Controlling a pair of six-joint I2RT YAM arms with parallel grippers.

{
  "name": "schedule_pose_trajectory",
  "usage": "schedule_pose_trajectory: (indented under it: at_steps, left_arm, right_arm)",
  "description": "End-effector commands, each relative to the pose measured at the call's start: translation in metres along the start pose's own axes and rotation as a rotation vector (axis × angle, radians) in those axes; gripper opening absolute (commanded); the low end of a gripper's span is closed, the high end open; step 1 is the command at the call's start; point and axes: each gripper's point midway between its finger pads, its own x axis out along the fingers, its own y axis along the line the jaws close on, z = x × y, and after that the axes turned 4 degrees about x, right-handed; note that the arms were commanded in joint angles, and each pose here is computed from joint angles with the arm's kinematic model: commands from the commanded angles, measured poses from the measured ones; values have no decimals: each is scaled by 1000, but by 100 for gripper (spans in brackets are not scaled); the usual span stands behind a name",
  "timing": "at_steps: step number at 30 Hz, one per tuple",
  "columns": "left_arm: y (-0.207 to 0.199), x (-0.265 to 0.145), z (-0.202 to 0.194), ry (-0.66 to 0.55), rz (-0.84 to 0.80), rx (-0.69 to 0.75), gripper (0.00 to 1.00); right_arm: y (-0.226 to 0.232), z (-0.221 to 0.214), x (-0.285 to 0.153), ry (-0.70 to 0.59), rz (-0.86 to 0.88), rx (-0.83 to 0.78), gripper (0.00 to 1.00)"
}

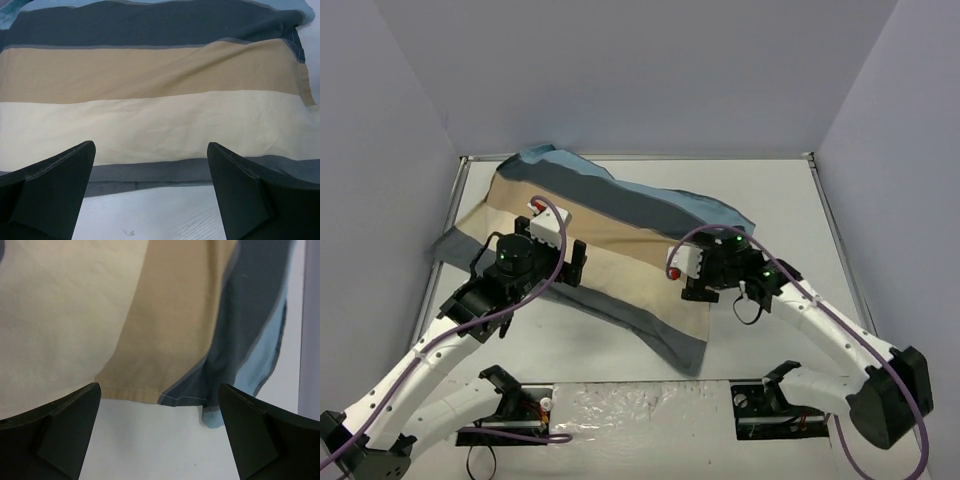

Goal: Remove the pillowcase from the pillow

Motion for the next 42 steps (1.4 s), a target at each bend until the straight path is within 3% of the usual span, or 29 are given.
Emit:
schedule_pose_trajectory:
  at_steps: [1,5,8,11,14,19,22,25,26,28,29,31,34,38,42]
  left_arm:
    - [-1,-5,15,-33,-5,-28,94]
    - [3,-11,5,-10,25,-64,94]
    - [9,-24,0,-11,65,-122,94]
    - [19,-43,7,-58,122,-226,94]
    - [21,-62,13,-100,130,-328,94]
    - [24,-78,8,-126,156,-490,94]
    - [21,-70,-16,-92,185,-653,94]
    - [21,-59,-55,-28,282,-861,95]
    - [26,-59,-69,-1,340,-886,94]
    - [29,-59,-83,13,393,-973,95]
    - [30,-60,-89,26,416,-986,95]
    - [32,-60,-91,13,431,-1031,96]
    - [33,-60,-86,-4,437,-1069,96]
    - [32,-48,-65,-49,407,-1048,96]
    - [28,-19,-59,-18,413,-1001,96]
  right_arm:
    - [-2,-30,17,225,-42,-207,100]
    - [39,-2,41,170,49,-221,100]
    - [49,17,50,98,16,-132,100]
    - [54,26,55,60,-8,5,100]
    - [64,29,63,28,-14,-14,100]
    - [99,-4,101,150,40,-18,98]
    - [75,-12,115,247,-141,-18,86]
    - [62,-13,115,278,-213,13,49]
    - [60,-11,114,270,-215,16,30]
    - [59,2,107,209,-198,25,17]
    - [59,5,102,194,-180,26,6]
    - [61,38,84,42,-95,40,0]
    - [60,90,44,-184,35,61,0]
    - [45,128,10,-289,136,120,0]
    - [40,145,-3,-349,183,142,0]
